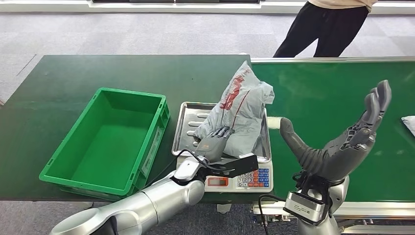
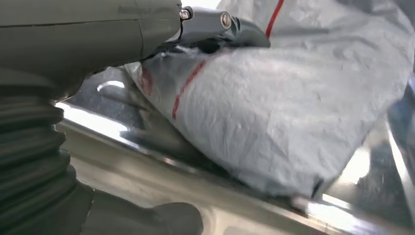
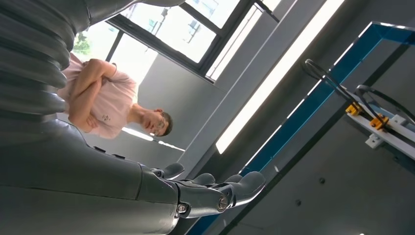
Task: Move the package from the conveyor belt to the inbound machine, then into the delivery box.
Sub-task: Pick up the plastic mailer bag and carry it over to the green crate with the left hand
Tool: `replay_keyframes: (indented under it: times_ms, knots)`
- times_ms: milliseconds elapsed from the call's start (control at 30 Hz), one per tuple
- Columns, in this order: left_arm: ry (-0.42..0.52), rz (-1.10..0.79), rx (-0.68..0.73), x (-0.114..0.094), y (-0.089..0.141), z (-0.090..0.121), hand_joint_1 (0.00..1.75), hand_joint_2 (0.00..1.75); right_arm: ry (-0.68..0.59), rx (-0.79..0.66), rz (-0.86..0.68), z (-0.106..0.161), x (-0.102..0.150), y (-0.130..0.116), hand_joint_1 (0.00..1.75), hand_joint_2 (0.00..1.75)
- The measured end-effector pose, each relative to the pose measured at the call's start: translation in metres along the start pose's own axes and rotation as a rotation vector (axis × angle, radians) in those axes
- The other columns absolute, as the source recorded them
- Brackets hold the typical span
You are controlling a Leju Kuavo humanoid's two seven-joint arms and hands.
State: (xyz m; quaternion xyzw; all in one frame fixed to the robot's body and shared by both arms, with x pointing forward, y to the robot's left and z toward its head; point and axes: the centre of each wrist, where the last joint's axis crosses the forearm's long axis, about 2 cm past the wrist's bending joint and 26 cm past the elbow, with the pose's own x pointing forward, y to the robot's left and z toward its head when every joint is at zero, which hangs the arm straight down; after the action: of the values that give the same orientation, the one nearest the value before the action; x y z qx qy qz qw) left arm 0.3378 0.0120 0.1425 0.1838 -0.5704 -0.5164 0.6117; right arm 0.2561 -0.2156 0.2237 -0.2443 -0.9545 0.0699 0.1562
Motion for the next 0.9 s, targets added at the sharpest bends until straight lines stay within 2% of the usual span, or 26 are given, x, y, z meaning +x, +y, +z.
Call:
replay_keyframes:
  times_ms: [300, 400, 567, 767, 900]
  knots:
    - [-0.063, 0.278, -0.295, 0.007, 0.025, -0.01, 0.0, 1.75, -0.001, -0.018, 0.007, 0.001, 0.0, 0.0, 0.0, 1.75]
    - [-0.082, 0.363, -0.345, 0.007, 0.031, -0.012, 0.0, 1.75, 0.001, -0.02, 0.008, 0.0, 0.0, 0.0, 0.0, 1.75]
    - [-0.094, 0.449, -0.377, 0.003, 0.037, -0.015, 0.0, 1.75, 0.008, -0.022, 0.015, 0.0, -0.001, -0.001, 0.0, 1.75]
    - [-0.088, 0.461, -0.357, 0.001, 0.039, -0.016, 0.0, 1.75, 0.009, -0.02, 0.023, -0.001, -0.001, -0.001, 0.0, 1.75]
    - [-0.053, 0.388, -0.265, 0.0, 0.039, -0.016, 0.0, 1.75, 0.011, -0.017, 0.027, 0.0, -0.001, -0.001, 0.0, 1.75]
